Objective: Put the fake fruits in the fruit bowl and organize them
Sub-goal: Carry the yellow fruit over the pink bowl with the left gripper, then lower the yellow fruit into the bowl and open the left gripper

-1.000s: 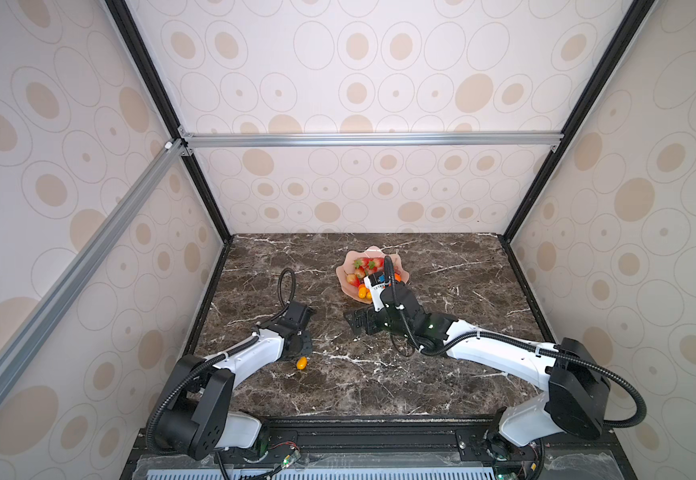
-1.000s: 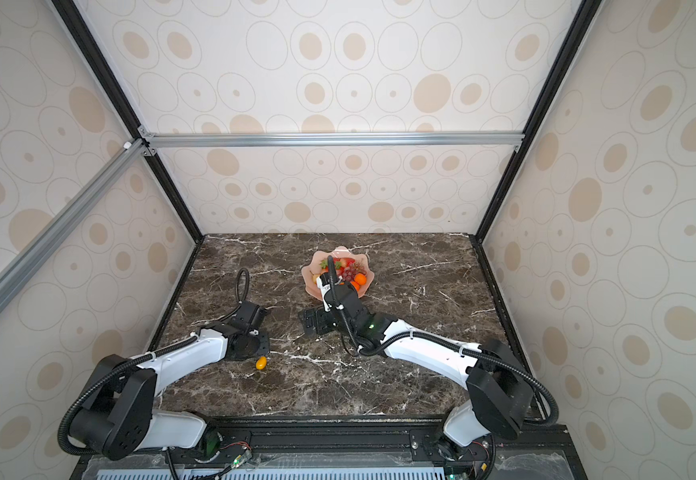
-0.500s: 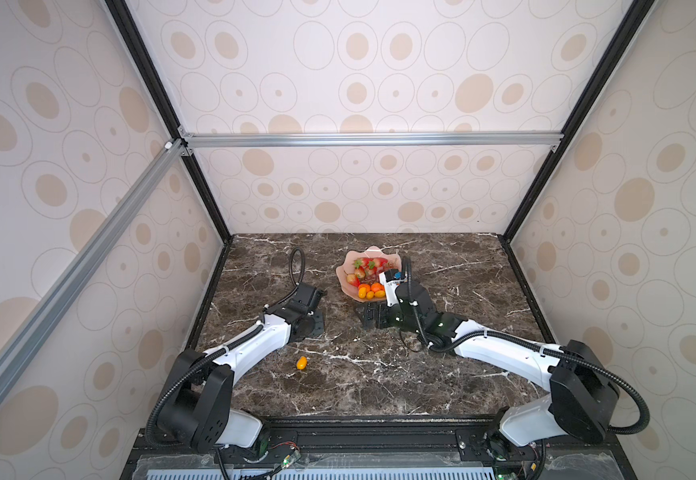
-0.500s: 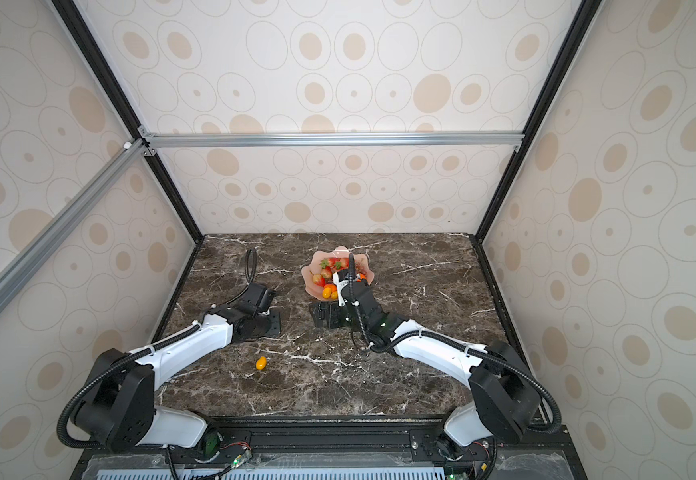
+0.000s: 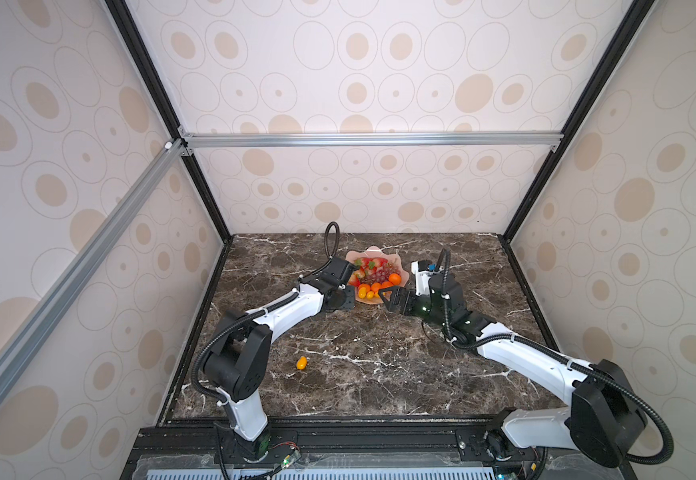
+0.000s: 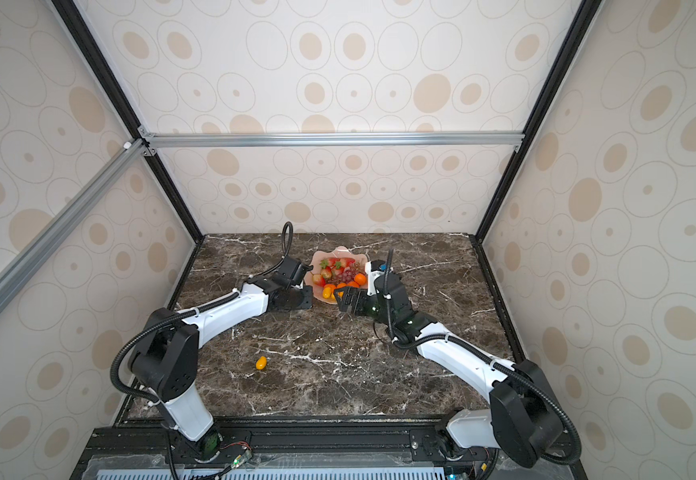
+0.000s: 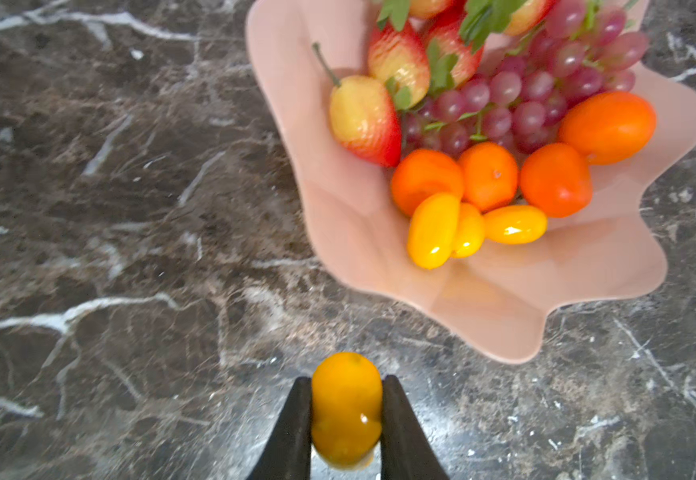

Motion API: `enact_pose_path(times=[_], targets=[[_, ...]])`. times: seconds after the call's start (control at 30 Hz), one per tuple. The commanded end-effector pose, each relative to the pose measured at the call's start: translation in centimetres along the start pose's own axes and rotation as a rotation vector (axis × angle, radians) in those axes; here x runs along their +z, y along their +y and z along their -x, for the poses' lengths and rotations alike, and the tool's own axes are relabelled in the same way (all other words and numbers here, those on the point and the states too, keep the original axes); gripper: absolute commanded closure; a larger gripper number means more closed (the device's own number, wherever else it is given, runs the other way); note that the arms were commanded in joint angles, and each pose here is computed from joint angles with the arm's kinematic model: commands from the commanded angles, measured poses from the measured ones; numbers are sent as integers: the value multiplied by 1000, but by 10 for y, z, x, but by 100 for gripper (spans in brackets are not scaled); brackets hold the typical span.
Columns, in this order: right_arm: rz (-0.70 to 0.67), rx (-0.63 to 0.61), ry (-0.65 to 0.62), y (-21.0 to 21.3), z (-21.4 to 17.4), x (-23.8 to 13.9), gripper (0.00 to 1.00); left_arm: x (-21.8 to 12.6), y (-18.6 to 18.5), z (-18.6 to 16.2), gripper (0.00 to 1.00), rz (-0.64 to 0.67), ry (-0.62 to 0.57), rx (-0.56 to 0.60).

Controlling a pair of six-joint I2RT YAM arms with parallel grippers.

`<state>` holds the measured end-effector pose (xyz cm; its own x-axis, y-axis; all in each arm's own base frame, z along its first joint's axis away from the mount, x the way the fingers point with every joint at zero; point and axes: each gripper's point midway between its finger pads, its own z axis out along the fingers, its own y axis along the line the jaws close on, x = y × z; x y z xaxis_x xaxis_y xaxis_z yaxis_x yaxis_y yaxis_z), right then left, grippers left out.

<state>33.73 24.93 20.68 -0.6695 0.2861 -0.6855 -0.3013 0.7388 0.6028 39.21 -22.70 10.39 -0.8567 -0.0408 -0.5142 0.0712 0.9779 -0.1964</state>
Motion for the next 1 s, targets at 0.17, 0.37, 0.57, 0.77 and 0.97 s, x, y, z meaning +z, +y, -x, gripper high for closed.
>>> enact_pose_path(times=[0.17,0.37,0.57,0.77,0.97], targets=[[-96,51,-9,-40,5,-17,0,17,-52,23,75,-57,-1,91],[-131,71,-22,-57,8,-26,0,33,-76,29,75,-80,11,122],[-167,74,-27,-70,7,-33,0,48,-96,24,75,-108,38,143],[-192,80,-33,-79,7,-39,0,60,-112,17,75,-127,57,160],[-203,74,-33,-81,6,-43,0,65,-110,20,71,-100,52,170]])
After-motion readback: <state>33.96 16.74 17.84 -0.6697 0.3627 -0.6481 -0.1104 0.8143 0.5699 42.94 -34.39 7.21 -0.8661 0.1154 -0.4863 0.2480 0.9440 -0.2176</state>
